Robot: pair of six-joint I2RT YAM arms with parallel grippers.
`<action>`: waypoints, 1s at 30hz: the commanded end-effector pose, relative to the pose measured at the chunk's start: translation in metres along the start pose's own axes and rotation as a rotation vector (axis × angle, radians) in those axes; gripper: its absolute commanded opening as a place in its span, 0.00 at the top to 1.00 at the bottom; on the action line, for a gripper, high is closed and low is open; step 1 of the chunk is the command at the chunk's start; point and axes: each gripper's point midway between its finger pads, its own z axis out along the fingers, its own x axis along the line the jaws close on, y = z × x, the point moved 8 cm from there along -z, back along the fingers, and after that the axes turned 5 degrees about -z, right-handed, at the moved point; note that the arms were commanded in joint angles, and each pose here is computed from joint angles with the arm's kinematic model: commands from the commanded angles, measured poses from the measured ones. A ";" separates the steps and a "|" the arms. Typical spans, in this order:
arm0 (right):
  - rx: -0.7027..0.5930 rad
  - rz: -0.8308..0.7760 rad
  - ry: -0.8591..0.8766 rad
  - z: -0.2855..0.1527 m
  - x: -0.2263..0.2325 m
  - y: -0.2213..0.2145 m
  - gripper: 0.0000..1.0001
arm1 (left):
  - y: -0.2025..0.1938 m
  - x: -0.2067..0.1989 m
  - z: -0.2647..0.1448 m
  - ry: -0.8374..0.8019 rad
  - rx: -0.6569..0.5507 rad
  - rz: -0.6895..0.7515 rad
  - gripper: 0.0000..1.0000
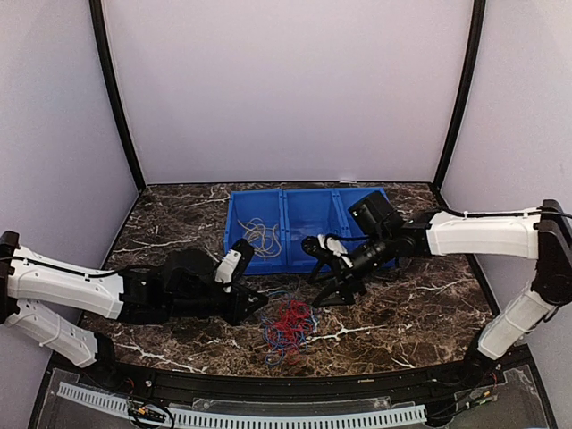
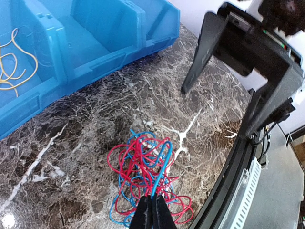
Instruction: Untangle the cables
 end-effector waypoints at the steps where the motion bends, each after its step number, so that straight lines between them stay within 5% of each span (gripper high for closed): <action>1: -0.003 0.039 0.018 0.034 -0.003 0.013 0.28 | 0.009 0.007 -0.010 -0.005 -0.180 -0.114 1.00; 6: 0.027 0.027 -0.038 0.068 -0.006 0.019 0.28 | 0.004 0.015 -0.012 0.016 -0.211 -0.160 1.00; 12: 0.050 0.024 -0.086 0.097 -0.010 0.013 0.41 | 0.002 0.024 -0.014 0.086 -0.231 -0.218 1.00; 19: 0.163 0.079 -0.213 0.134 -0.024 -0.008 0.36 | 0.006 0.026 -0.021 0.102 -0.272 -0.250 1.00; 27: 0.234 0.134 -0.162 0.152 -0.023 -0.038 0.78 | 0.022 0.023 -0.048 0.135 -0.352 -0.263 1.00; 30: 0.244 0.141 -0.152 0.151 -0.019 -0.046 0.83 | 0.045 0.015 -0.080 0.158 -0.451 -0.256 1.00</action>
